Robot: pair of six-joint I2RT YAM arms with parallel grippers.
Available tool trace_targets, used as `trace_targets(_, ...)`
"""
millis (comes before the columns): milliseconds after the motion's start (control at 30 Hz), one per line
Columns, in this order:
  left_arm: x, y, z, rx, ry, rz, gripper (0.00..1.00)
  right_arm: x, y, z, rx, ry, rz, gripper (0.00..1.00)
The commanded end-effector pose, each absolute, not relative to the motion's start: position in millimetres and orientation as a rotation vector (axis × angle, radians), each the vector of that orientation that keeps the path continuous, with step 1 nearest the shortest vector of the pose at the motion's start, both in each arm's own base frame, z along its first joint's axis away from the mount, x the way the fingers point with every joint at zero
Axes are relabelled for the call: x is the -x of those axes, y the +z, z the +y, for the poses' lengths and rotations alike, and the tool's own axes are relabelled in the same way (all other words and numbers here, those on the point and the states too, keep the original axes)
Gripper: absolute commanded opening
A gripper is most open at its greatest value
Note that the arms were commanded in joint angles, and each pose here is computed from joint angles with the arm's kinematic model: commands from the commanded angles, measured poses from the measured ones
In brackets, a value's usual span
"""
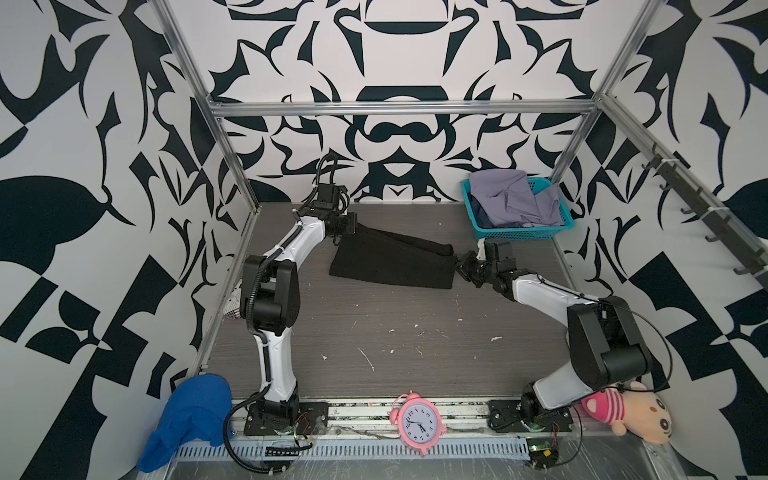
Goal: Fold and stack the skirts
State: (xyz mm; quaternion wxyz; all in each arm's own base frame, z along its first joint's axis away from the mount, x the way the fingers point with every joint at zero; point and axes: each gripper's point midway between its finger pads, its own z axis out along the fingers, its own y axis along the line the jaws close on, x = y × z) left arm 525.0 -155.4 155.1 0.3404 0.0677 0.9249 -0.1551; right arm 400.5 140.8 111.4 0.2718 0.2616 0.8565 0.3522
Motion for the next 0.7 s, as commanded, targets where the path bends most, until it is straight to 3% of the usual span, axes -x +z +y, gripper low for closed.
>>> trace_targets(0, -530.5, 198.6, -114.1, -0.069, -0.293, 2.284, 0.00, -406.7, 136.9, 116.4, -0.735, 0.857, 2.228, 0.00)
trace_targets(667, -527.3, 245.8, -115.7, -0.076, -0.319, 2.183, 0.00, -406.4, 173.6, 119.1, -0.686, 0.918, 2.146, 0.00)
